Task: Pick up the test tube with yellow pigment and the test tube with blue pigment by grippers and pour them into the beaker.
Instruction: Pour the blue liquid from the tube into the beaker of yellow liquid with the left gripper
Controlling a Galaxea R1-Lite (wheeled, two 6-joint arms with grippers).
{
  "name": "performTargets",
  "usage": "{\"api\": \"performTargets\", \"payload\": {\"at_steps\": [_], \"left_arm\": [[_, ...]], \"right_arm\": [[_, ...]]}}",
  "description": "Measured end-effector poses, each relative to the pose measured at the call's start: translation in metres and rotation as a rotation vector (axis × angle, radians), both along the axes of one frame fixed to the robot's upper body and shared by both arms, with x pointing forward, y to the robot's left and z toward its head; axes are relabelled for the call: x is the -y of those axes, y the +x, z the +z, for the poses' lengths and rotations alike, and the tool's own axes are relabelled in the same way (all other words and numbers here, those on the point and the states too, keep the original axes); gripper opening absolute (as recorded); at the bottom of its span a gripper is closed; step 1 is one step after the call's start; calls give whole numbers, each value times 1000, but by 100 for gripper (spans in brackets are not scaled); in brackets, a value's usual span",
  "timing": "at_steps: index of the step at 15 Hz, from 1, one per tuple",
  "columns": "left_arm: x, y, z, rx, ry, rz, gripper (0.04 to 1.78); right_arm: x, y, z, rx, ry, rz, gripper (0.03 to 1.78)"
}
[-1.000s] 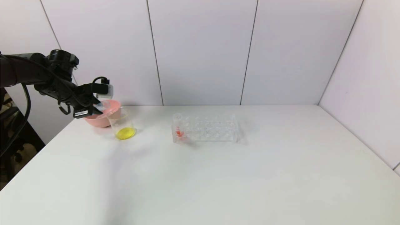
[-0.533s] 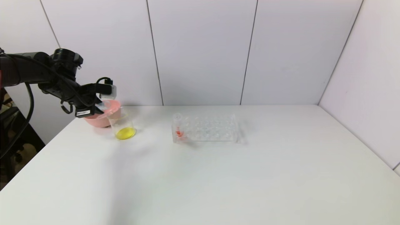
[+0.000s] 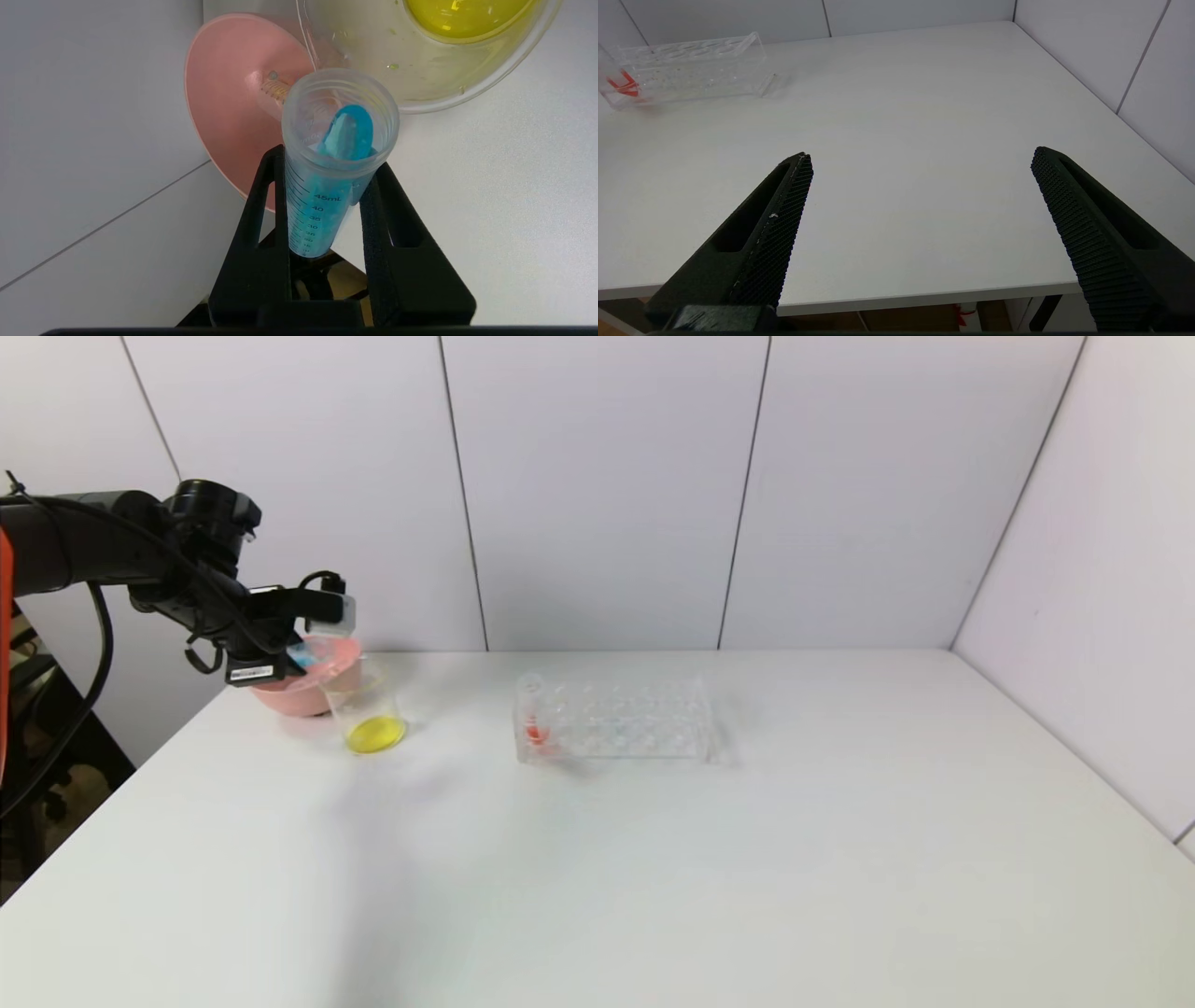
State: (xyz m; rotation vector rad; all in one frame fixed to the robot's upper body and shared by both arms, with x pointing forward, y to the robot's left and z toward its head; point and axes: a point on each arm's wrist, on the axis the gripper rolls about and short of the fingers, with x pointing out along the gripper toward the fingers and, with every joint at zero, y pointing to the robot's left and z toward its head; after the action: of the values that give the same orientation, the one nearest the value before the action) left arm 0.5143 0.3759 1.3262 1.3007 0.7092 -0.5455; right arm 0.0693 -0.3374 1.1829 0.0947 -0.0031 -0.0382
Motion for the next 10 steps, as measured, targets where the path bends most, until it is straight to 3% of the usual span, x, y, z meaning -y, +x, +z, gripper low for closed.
{"api": "performTargets", "payload": {"at_steps": [10], "left_arm": [[13, 0, 1, -9, 87, 43, 45]], "right_arm": [[0, 0, 0, 0, 0, 0, 171]]}}
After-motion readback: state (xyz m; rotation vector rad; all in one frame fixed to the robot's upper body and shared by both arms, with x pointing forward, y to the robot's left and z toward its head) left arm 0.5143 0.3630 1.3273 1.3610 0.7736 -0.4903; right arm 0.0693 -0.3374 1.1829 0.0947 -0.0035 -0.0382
